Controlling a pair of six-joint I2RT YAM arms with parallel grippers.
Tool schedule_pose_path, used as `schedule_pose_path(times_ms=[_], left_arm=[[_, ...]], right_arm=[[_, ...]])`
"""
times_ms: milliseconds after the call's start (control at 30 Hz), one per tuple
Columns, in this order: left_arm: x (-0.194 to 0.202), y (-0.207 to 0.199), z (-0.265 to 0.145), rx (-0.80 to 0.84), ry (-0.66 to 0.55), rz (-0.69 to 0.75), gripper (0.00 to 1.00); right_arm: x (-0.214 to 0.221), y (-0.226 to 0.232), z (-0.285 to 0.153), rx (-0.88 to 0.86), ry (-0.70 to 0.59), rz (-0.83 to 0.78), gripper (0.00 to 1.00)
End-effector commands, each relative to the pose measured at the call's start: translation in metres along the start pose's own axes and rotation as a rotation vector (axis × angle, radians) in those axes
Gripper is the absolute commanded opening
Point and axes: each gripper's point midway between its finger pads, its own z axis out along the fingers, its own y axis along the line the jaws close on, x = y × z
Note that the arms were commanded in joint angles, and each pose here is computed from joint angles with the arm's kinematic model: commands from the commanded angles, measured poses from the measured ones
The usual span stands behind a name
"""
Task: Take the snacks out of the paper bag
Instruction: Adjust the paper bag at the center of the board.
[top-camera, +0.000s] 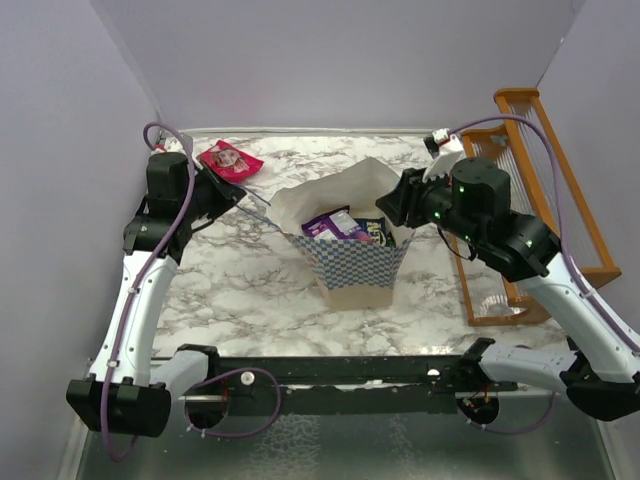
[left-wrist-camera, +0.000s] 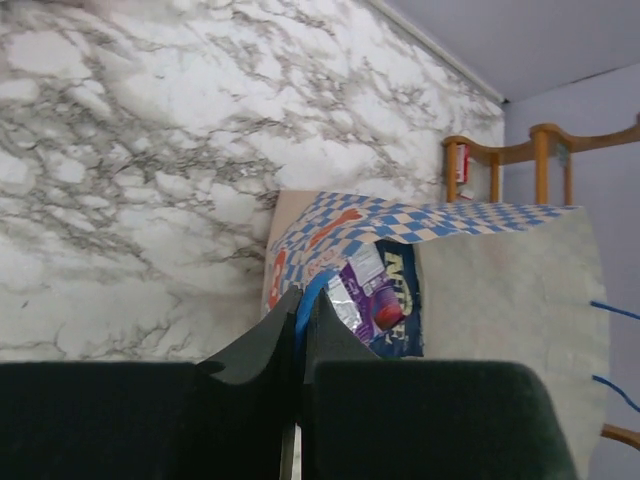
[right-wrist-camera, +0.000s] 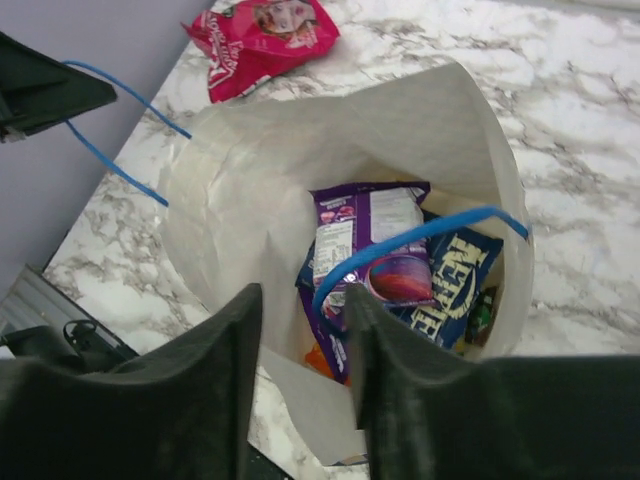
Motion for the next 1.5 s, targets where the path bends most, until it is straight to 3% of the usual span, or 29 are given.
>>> schedule_pose_path(times_ms=[0,233,467,867,1067,1200,1467], left_arm=[[-0.025,-0.058,-0.015,0.266,-0.09,-0.022,0.0],[-0.019,-0.085,-0.023,0.431,-0.045,-0.119,0.0],[-0.015,-0.094,-0.021,0.474,-0.003,-0.151,0.0],[-0.016,-0.095,-0.023,0.466,-0.018,-0.143,0.0],[-0.013,-0.092,-0.024,0.462,-0.014,-0.161,0.0],[-0.015,-0.097,-0.027,0.481,-0.021,-0.173,0.0],[-0.017,-0.104,-0.022,0.506,-0.019,-0.193,0.0]], right_arm=[[0.006,-0.035,-0.028,0.194,0.019,0.035,0.5],[0.028,-0.076,-0.049,0.415,0.066,0.046,0.81],[0.023,-0.092,-0.024,0.541,0.052,0.035,0.85],[-0.018,-0.119,-0.01,0.764,-0.029,-0.082,0.6],[-0.058,-0.109,0.005,0.722,-0.09,-0.168,0.04],[-0.091,-0.09,0.022,0.632,-0.143,-0.232,0.02],[-0.186,-0.04,0.046,0.409,-0.4,-0.531,0.02]])
